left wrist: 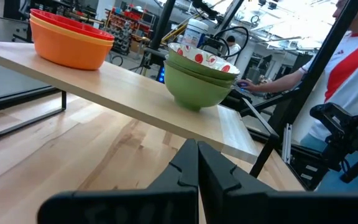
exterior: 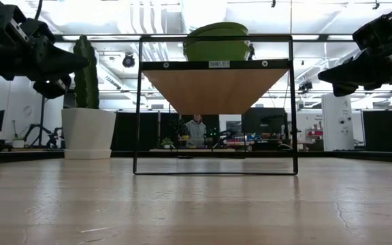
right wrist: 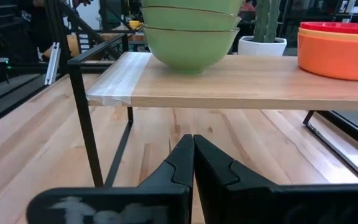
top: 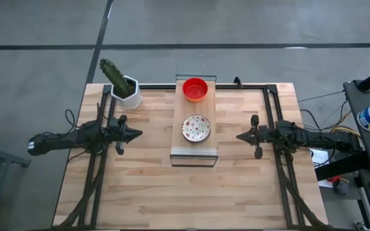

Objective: Pick & Place Mini bowls
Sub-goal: Return to Home Position

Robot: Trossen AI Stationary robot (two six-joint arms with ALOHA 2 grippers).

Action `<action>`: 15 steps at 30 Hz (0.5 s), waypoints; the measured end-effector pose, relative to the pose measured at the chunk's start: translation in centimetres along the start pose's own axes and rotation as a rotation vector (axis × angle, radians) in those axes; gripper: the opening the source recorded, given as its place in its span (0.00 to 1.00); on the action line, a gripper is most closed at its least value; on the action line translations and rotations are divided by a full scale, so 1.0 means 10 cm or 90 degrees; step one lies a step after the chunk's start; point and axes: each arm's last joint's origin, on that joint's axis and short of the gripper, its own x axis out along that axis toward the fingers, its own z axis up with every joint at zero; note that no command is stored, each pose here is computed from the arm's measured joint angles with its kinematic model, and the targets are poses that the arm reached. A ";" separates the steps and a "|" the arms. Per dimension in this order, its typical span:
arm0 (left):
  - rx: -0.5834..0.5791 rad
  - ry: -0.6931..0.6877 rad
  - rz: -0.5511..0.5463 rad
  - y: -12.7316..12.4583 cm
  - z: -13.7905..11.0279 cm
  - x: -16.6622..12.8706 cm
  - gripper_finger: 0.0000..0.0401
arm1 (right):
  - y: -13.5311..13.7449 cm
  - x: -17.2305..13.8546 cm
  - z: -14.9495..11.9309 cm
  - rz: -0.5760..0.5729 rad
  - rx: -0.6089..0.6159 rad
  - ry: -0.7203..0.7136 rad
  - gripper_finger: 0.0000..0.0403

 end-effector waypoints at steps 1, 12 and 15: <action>0.000 0.000 0.000 0.00 0.00 0.00 0.00 | 0.00 0.00 0.00 0.000 -0.002 0.000 0.02; 0.000 0.000 0.000 0.00 0.00 0.00 0.00 | 0.00 0.00 0.00 0.000 -0.011 0.000 0.02; 0.000 0.000 0.000 0.00 0.00 0.00 0.00 | 0.00 0.00 0.00 0.000 -0.004 0.000 0.02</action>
